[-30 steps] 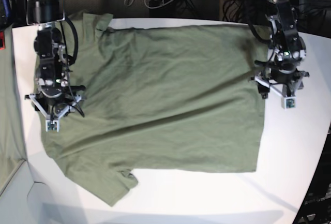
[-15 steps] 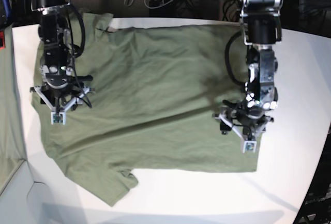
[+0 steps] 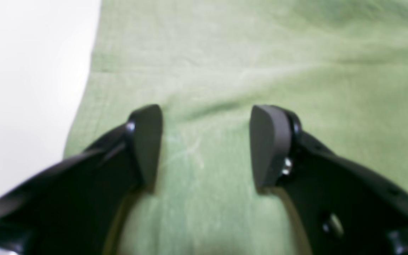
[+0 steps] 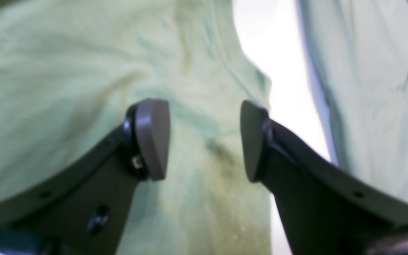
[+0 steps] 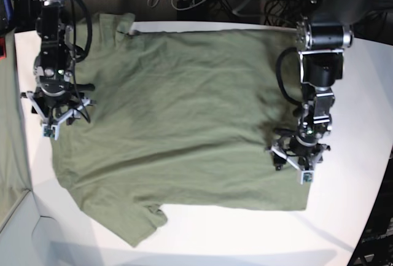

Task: Layout the t-shirt on the table in an organized manner, then fold the t-shirt properly
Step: 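Reposition both grippers along the shirt's collar side and smooth the fabric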

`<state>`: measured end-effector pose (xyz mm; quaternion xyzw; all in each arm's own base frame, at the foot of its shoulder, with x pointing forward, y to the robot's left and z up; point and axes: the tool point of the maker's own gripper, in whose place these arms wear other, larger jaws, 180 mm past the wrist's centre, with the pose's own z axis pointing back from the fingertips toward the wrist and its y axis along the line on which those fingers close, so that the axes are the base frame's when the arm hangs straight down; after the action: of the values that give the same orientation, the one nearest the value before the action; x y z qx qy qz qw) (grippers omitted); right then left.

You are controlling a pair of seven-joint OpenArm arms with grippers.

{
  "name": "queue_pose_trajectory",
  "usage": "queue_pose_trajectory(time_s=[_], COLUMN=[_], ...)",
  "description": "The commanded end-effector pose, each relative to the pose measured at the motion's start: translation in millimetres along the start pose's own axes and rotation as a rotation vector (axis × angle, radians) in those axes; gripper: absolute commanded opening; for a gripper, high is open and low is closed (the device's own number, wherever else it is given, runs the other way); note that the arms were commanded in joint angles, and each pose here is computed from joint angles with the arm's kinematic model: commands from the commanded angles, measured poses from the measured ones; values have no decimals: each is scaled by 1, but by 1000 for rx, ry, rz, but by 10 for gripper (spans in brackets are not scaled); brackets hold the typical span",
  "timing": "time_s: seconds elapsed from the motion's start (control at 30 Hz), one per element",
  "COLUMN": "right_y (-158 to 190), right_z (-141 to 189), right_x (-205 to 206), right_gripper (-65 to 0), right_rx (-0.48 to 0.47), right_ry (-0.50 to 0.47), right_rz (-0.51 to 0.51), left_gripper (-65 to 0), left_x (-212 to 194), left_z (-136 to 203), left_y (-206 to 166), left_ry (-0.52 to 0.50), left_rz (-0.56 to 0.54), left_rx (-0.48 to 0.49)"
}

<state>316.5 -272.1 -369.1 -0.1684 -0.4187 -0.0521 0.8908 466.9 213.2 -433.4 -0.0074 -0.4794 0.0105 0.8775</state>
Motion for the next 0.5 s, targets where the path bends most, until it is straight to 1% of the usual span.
queue_pose_trajectory(time_s=[0.0, 0.03, 0.23, 0.4, 0.47], right_y=[-9, -13, -13, -15, -14], right_z=[2, 3, 5, 6, 7], right_x=[13, 10, -4, -8, -5], right_gripper=[-325, -325, -325, -325, -325], right_rx=[-22, -31, -29, -30, -29], right_ry=[-49, -44, -16, -9, -17], right_rz=[-1, 5, 18, 22, 21], left_gripper=[-265, -264, -262, -262, -262], left_x=[-10, -5, 34, 60, 67], left_z=[1, 0, -4, -1, -1], left_y=[10, 11, 28, 50, 51], left_ry=[58, 49, -9, -50, -63], left_rz=[0, 3, -11, -17, -17], left_rx=[23, 25, 50, 85, 85])
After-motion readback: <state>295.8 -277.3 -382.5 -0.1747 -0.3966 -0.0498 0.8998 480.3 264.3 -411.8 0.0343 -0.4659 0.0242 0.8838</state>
